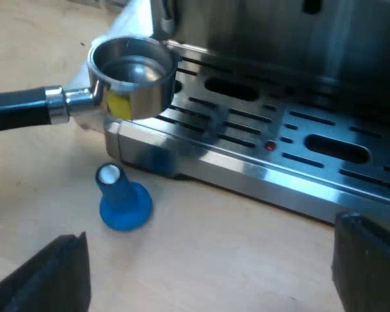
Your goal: Put the handle in the coffee machine
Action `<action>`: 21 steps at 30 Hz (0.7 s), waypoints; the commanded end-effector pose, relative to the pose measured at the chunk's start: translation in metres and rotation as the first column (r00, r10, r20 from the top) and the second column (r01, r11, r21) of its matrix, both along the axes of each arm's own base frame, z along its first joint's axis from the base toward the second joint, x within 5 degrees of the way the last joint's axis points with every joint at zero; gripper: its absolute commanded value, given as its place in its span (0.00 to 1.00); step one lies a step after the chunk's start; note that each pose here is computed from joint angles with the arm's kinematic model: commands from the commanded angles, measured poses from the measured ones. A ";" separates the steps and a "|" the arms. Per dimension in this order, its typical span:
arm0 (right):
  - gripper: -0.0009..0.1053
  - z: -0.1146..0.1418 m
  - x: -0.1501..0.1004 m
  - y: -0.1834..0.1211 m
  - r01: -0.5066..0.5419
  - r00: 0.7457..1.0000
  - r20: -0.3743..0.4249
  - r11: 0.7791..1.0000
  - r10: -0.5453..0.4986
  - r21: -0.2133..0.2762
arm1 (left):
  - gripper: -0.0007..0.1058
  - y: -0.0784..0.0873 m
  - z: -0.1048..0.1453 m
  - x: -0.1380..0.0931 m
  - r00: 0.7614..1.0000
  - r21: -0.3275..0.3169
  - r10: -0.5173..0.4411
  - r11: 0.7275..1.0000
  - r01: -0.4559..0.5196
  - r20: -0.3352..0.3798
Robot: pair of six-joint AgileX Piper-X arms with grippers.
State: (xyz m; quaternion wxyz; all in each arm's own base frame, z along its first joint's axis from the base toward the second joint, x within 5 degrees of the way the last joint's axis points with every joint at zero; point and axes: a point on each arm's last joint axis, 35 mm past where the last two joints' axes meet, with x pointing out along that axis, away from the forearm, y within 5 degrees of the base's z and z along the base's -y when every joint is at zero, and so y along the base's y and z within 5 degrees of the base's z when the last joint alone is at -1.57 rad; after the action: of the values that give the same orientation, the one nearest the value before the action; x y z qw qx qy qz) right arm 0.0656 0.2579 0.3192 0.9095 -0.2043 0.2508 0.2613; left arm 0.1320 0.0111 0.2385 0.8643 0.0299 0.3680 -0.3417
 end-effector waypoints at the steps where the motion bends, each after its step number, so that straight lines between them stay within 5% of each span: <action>1: 0.73 -0.007 0.003 0.013 0.031 0.999 0.042 0.999 -0.032 0.034 | 0.01 0.004 0.009 0.001 0.994 0.001 -0.031 1.000 0.031 0.100; 7: 0.73 -0.021 0.009 0.040 0.063 0.994 0.087 0.992 -0.073 0.107 | 0.01 0.005 0.009 0.001 0.994 -0.005 -0.030 1.000 0.030 0.103; 16: 0.73 -0.035 0.011 0.051 0.080 0.991 0.103 0.993 -0.089 0.092 | 0.01 0.005 0.009 0.001 0.992 -0.001 -0.048 0.999 0.048 0.120; 21: 0.73 -0.033 0.013 0.049 0.143 0.973 0.167 0.986 -0.156 0.089 | 0.01 0.005 0.004 0.006 0.993 -0.051 -0.065 0.996 0.070 0.095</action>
State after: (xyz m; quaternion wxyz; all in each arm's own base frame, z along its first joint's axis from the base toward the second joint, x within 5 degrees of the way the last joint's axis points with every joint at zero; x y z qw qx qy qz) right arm 0.0779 0.3075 0.2835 0.9464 -0.1710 0.1882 0.1990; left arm 0.1342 0.0170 0.2364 0.8663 0.0405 0.3454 -0.3586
